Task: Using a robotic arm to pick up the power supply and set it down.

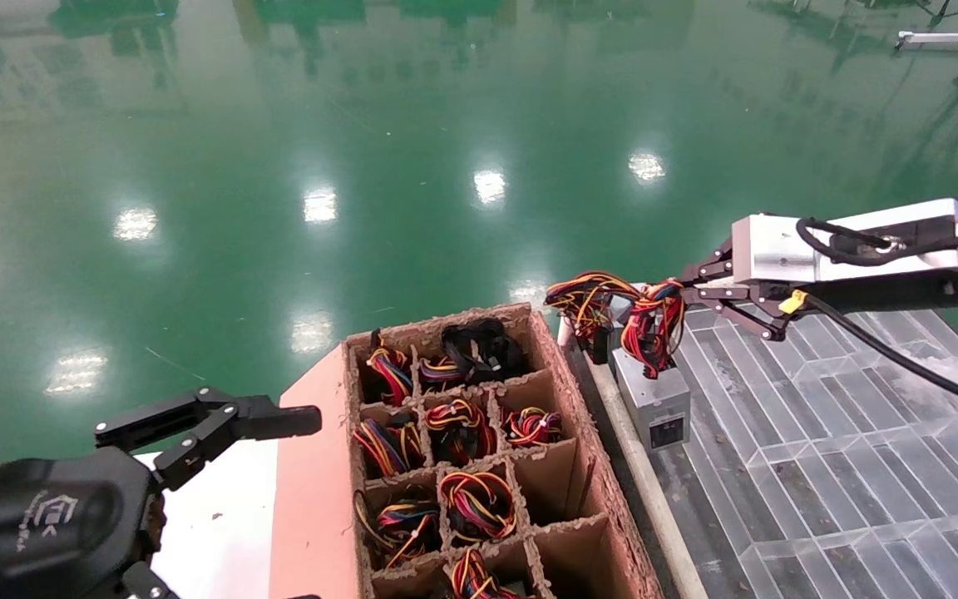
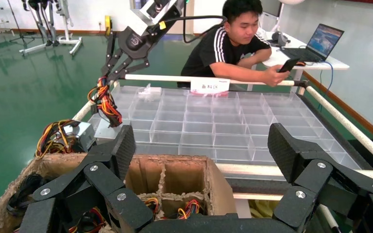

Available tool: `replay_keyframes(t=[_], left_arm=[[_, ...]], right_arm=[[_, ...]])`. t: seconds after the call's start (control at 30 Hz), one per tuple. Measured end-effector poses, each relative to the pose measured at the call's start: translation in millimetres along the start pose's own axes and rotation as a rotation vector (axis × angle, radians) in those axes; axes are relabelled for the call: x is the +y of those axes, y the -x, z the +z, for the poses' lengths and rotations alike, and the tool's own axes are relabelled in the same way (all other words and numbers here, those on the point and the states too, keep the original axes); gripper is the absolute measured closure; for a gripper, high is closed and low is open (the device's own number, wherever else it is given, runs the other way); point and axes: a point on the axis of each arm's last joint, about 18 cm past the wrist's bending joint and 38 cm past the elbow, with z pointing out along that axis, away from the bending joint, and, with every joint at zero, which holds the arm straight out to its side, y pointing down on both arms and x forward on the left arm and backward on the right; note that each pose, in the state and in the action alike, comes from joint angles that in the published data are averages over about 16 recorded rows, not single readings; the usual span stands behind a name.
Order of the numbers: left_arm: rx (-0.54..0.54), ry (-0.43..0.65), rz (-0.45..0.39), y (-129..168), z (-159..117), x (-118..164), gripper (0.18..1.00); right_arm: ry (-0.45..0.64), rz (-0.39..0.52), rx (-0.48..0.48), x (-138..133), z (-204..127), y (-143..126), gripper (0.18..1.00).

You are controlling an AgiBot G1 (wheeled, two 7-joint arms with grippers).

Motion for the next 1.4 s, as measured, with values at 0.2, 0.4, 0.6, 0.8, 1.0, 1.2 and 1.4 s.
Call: replay_keyframes(t=[0.2,0.4,0.6,0.8,1.0,1.2,1.4], left_arm=[[0.000,0.000,0.000,0,0,0,0.184],[0.000,0.000,0.000,0,0,0,0.184],[0.000,0.000,0.000,0,0,0,0.184],[0.000,0.000,0.000,0,0,0,0.184],[0.000,0.000,0.000,0,0,0,0.184],[-0.001,0.000,0.000,0,0,0,0.184],[-0.001,0.000,0.000,0,0,0,0.184]], right_arm=[[0.001,0.017,0.004,12,7,5,0.975],[0.004,0.034,0.012,23,12,10,0.975],[0.007,0.051,0.021,34,14,15,0.975],[0.009,0.069,0.029,43,14,19,0.975],[0.009,0.083,0.034,48,13,21,0.971],[0.008,0.089,0.037,49,13,22,0.953],[0.008,0.085,0.035,48,13,22,0.906]])
